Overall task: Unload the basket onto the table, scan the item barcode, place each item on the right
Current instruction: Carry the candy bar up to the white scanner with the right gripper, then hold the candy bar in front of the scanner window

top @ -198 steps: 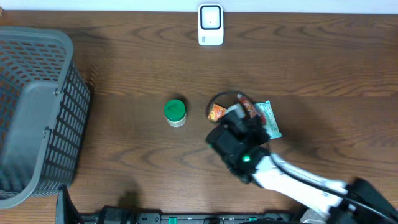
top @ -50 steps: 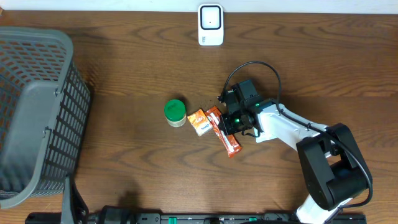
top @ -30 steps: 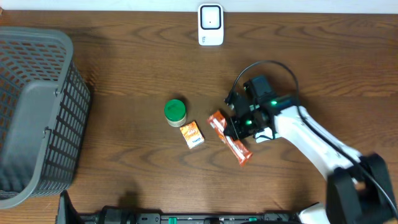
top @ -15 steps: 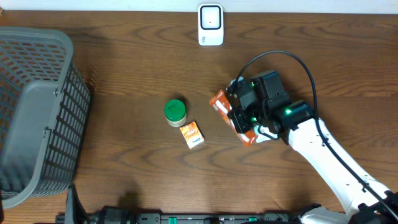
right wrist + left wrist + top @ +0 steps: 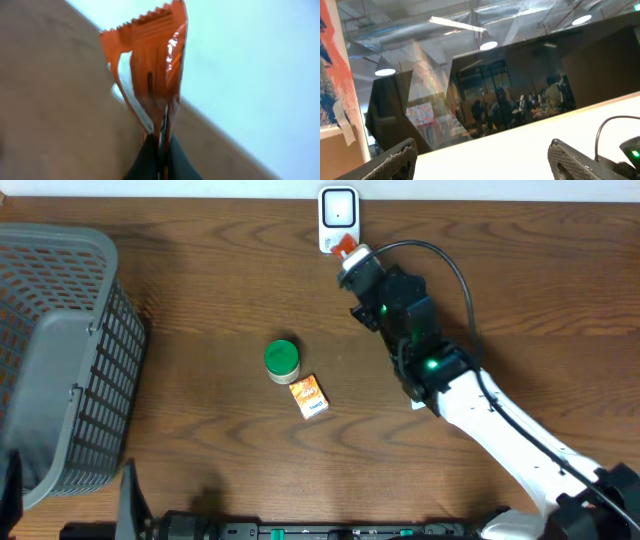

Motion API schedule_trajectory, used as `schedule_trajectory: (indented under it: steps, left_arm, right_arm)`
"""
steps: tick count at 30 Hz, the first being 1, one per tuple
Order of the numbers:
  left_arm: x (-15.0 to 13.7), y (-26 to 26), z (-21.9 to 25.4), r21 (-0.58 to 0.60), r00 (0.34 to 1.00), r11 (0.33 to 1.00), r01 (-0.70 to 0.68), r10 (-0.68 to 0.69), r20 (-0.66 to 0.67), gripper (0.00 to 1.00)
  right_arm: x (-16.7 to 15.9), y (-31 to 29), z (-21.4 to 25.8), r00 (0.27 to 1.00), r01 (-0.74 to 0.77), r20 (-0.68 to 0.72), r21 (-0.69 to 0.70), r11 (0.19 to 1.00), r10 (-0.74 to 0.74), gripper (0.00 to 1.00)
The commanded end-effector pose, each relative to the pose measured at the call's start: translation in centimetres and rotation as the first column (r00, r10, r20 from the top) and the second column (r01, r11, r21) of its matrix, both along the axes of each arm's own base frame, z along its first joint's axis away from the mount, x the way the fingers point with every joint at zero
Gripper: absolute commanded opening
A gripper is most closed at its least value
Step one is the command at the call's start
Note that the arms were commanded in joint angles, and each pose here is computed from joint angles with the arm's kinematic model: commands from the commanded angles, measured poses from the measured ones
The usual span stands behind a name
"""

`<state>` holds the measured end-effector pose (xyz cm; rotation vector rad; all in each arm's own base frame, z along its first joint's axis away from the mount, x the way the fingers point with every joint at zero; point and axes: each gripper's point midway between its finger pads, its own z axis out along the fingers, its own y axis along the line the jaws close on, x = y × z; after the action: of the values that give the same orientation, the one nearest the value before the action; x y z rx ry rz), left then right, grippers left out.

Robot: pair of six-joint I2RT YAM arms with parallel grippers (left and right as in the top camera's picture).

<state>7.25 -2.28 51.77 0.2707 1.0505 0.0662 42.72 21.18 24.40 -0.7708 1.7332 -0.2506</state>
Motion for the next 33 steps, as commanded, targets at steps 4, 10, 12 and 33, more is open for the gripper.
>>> schedule_trajectory:
  steps: [4, 10, 12, 33]
  left_arm:
    - [1.2, -0.3, -1.1, 0.011, 1.0, 1.0, 0.006, -0.006, -0.025, 0.84]
    - [1.8, -0.4, -1.5, 0.011, 1.0, 1.0, 0.006, -0.006, -0.029, 0.84]
    - [1.7, -0.4, -1.5, 0.011, 1.0, 1.0, 0.006, -0.006, -0.028, 0.84]
    - [4.2, -0.7, -3.7, 0.021, 0.997, 1.0, 0.005, -0.004, -0.081, 0.84]
  right_arm:
    - [1.1, 0.9, 3.1, 0.964, 0.117, 0.264, -0.392, 0.913, -0.011, 0.01]
    - [2.0, 2.1, 4.2, 0.92, 0.196, 0.389, -0.542, 0.818, 0.038, 0.02]
    - [2.4, 2.7, 4.1, 0.908, 0.2, 0.415, -0.556, 0.807, 0.06, 0.02]
    - [15.6, 10.1, -1.7, 0.71, 0.261, 0.641, -0.626, 0.735, 0.293, 0.02]
